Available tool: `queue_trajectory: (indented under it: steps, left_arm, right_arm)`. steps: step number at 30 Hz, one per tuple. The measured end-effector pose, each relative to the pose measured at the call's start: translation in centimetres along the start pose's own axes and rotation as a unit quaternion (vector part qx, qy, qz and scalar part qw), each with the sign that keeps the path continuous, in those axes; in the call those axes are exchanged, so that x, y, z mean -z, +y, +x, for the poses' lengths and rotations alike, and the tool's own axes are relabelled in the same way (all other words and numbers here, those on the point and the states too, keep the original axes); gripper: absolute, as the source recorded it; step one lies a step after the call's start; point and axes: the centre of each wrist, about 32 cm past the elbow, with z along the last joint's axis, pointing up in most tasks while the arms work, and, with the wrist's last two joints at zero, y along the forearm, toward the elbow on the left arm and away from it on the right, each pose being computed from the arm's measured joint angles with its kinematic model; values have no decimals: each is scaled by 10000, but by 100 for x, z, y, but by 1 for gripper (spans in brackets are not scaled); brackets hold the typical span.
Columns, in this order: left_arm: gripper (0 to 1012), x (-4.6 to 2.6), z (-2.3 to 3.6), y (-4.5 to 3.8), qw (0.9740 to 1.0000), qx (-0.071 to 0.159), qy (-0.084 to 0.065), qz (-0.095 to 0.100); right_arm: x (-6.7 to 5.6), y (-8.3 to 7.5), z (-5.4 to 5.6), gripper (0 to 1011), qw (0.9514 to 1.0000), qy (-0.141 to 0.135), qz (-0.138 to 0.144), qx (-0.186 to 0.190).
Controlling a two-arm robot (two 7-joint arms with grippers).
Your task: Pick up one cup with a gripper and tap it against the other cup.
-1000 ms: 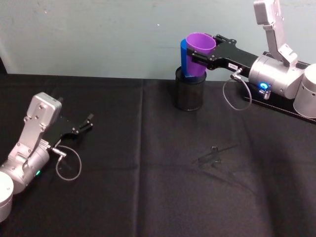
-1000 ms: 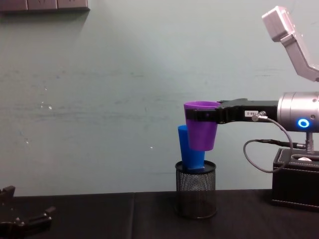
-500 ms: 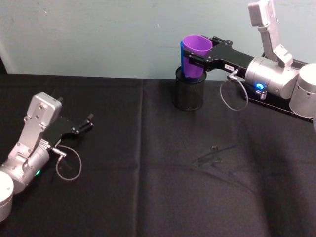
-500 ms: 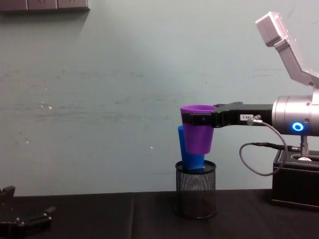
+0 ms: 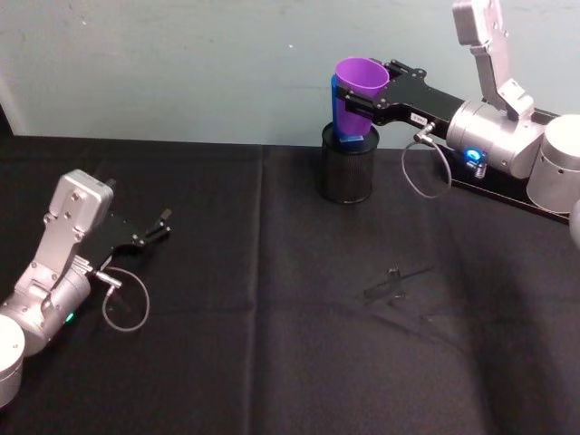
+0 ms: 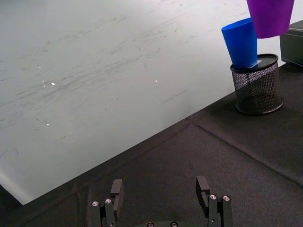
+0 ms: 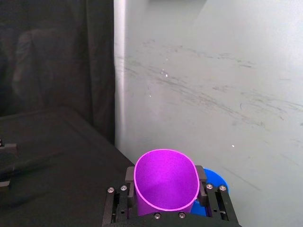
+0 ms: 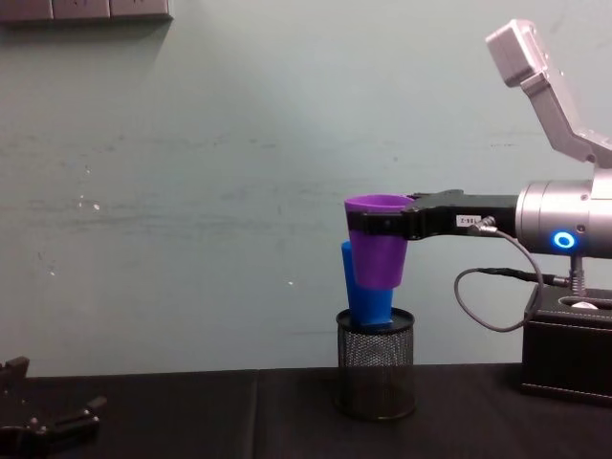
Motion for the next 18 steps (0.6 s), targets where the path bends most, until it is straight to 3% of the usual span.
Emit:
queue_trajectory:
  steps: [18]
  left_arm:
    - [1004,0,0,0,10000,0,0,0]
  right_arm:
    - [1,53,18,735,10000,-43,17,78]
